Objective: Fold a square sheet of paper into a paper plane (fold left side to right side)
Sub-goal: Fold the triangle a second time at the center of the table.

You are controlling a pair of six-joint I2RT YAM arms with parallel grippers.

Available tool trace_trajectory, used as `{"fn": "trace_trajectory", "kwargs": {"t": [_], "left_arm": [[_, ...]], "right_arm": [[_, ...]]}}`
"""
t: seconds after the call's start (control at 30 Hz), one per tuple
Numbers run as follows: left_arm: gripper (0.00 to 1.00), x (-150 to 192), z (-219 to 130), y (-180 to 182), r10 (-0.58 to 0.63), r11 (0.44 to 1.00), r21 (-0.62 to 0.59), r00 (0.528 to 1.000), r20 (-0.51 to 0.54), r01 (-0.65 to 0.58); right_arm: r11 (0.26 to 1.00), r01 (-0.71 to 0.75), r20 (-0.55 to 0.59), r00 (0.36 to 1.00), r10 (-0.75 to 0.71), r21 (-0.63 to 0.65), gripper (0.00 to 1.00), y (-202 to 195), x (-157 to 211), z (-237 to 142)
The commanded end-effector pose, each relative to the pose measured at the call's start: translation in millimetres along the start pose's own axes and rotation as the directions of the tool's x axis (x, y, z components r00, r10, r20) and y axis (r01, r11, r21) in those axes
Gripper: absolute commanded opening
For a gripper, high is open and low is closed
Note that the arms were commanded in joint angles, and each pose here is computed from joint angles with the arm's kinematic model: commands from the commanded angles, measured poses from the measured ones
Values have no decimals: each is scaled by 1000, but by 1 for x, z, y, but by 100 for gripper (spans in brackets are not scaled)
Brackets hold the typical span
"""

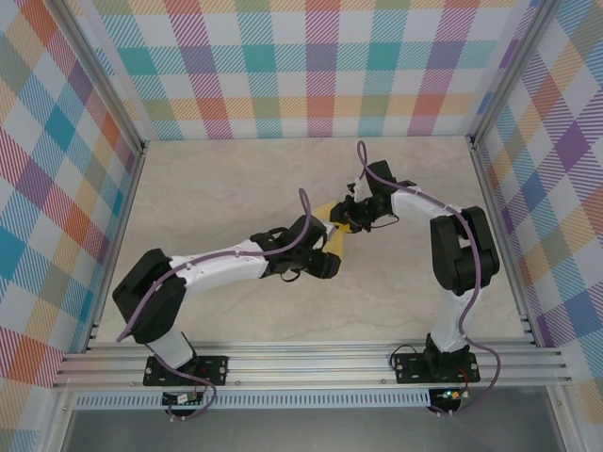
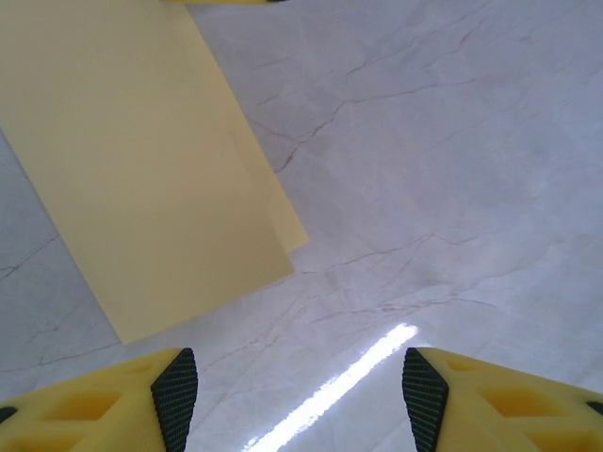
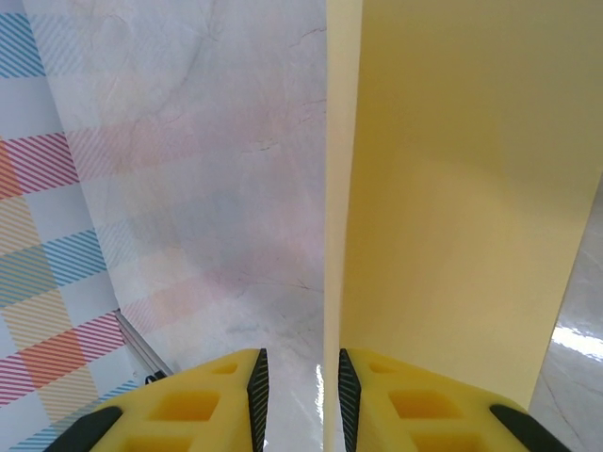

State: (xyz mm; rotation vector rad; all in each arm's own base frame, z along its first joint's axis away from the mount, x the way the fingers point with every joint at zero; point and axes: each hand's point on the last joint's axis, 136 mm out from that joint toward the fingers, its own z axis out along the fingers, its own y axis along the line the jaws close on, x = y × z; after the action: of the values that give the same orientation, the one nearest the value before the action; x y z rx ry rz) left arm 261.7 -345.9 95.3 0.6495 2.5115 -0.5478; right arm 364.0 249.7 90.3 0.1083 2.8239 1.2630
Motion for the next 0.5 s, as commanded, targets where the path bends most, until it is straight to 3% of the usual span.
{"fn": "trace_trajectory", "kwargs": {"t": [0.0, 0.27, 0.47], "left_arm": [[62, -4, 10, 9, 81, 989, -123, 997, -10, -82], [61, -12, 22, 18, 139, 947, -291, 990, -18, -138], [44, -18, 21, 15, 156, 940, -305, 988, -11, -152]], "right_arm": [[1000, -12, -18, 1000, 12, -24, 27, 11, 3, -4], [1000, -22, -26, 999, 21, -20, 27, 8, 5, -1], [1000, -23, -22, 1000, 23, 7, 27, 2, 3, 0]]}}
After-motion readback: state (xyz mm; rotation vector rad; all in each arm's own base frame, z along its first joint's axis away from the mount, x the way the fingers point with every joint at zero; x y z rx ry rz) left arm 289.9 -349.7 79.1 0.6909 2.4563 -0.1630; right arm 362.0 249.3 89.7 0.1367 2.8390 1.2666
